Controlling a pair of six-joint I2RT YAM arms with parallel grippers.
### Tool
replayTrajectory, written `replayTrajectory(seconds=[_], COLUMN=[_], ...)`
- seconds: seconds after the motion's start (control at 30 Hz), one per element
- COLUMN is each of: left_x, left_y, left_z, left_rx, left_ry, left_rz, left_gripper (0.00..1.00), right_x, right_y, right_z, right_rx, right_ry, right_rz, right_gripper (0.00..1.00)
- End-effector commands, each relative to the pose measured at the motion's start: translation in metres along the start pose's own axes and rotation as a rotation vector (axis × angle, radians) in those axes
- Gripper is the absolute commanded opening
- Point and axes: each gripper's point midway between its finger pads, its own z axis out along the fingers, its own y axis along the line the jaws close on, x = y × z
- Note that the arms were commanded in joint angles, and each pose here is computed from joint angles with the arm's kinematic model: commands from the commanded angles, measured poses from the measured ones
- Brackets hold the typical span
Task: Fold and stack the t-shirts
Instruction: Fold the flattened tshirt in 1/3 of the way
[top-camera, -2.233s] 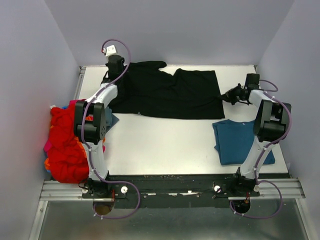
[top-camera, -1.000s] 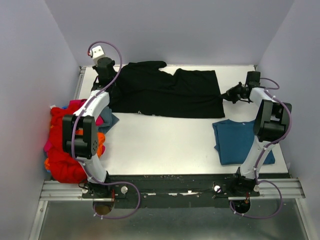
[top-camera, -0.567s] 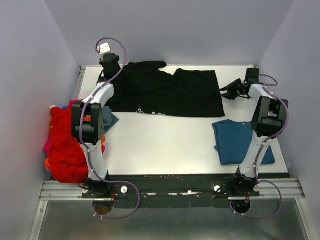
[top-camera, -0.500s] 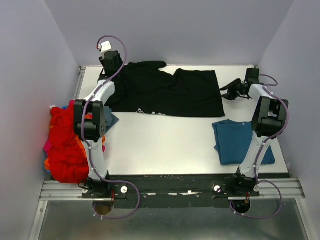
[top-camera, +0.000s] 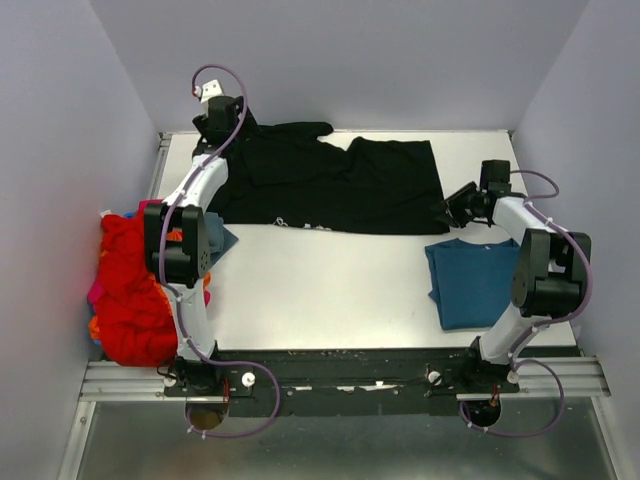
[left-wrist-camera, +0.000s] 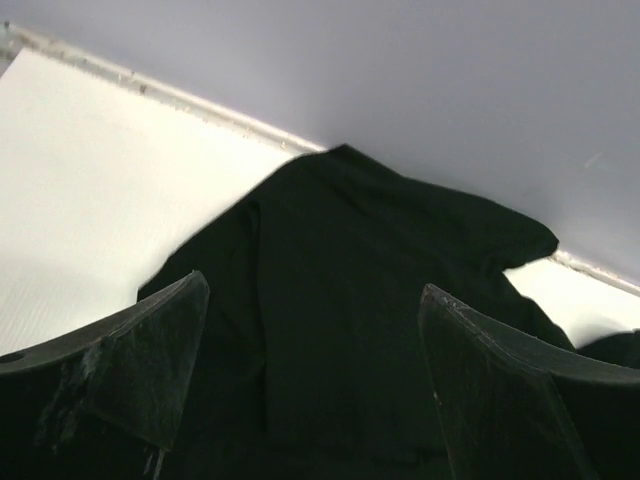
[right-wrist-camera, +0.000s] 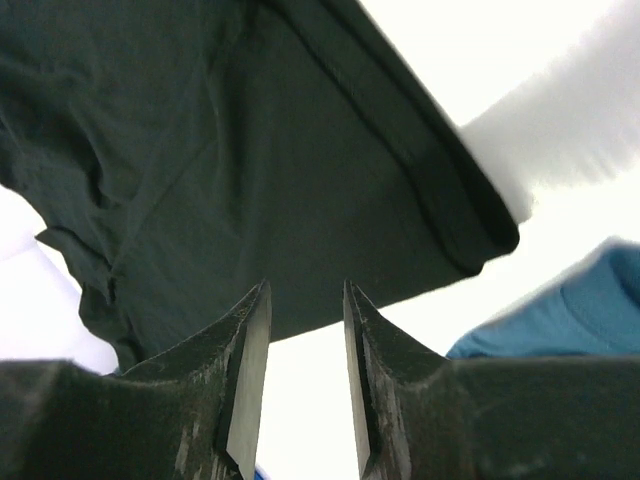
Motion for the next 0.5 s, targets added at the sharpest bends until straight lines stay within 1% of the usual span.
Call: replayTrajectory(seconds=[0.0,0.1,0.23,0.47], left_x=[-0.003,0.006,0.014,0.014], left_y=[0.018,0.023,0.029,0.035], left_z=[-0.063,-0.086,-0.109,-0.132], left_rx=[-0.082,-0.076,-0.094,-0.111], left_ry=[0.021,0.022,0.022,-0.004], left_rz=[-0.164,-0.209,-0.244,-0.28], left_gripper=[0.95,0.93,0.93,0.93], right_x=[-0.004,-0.004,-0.002,-0.008], right_y=[-0.037,-0.049,-0.052,-0.047], right_z=[-0.006,-0.006,0.004,0.023], right_rx=[0.112,0.153,0.162,0.162], right_ry=[-0.103,-0.122,-0.099,-0.085], right_rz=[0.03,0.028,0.035,0.082], right_gripper=[0.44,0.46,0.48,0.46])
